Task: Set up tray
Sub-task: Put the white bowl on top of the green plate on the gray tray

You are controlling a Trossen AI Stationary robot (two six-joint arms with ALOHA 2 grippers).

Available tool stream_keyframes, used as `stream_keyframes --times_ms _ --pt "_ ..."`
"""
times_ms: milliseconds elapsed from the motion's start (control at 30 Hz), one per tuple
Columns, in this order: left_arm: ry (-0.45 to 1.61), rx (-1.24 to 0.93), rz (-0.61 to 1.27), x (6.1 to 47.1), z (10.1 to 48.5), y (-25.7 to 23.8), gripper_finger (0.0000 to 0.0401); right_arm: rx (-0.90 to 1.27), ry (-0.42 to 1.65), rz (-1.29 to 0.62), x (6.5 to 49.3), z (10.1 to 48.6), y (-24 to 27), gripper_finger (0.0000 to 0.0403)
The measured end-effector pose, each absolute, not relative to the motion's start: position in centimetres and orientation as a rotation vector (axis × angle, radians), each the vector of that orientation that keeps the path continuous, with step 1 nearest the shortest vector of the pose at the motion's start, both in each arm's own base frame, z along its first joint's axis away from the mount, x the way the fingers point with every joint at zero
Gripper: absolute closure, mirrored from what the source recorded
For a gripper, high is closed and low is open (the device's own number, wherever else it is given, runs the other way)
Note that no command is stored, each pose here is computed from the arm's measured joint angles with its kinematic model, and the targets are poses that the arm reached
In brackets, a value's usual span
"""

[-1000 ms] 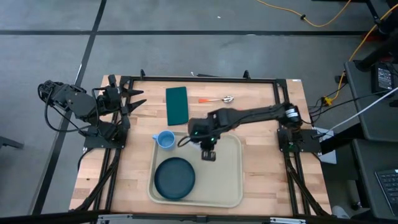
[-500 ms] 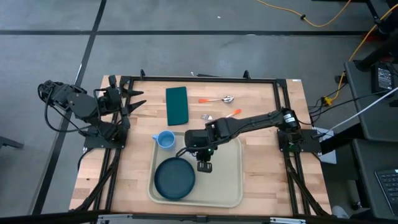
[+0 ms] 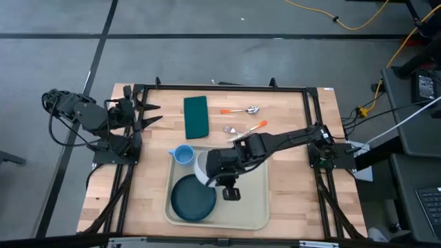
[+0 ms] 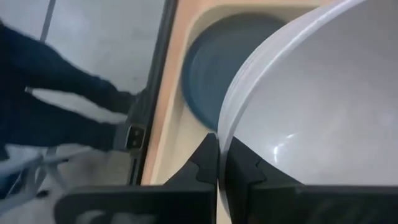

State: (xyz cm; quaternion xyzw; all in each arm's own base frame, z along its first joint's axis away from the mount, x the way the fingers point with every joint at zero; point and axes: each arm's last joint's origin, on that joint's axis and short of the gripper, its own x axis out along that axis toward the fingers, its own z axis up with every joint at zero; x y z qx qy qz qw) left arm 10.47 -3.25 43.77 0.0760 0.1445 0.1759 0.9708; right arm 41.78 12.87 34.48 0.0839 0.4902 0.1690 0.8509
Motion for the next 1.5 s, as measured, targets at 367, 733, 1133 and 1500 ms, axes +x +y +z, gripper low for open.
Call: stream_keyframes --times_ms 367,733,1133,1500 --pt "0.294 0.132 0.321 10.5 43.8 -3.3 0.0262 0.003 1.044 0.468 41.0 34.2 13.9 0.0393" --pt "0.273 0.048 0.362 10.4 43.8 -3.3 0.0262 -0.095 1.218 0.604 42.5 28.9 14.4 0.0393" --pt "0.258 0.060 0.429 10.4 43.8 -3.1 0.0262 -0.174 1.144 0.667 43.7 28.9 15.3 0.0393" --pt "0.256 0.065 0.445 10.4 43.8 -3.0 0.0262 0.031 0.889 0.611 45.7 32.4 15.3 0.0393"
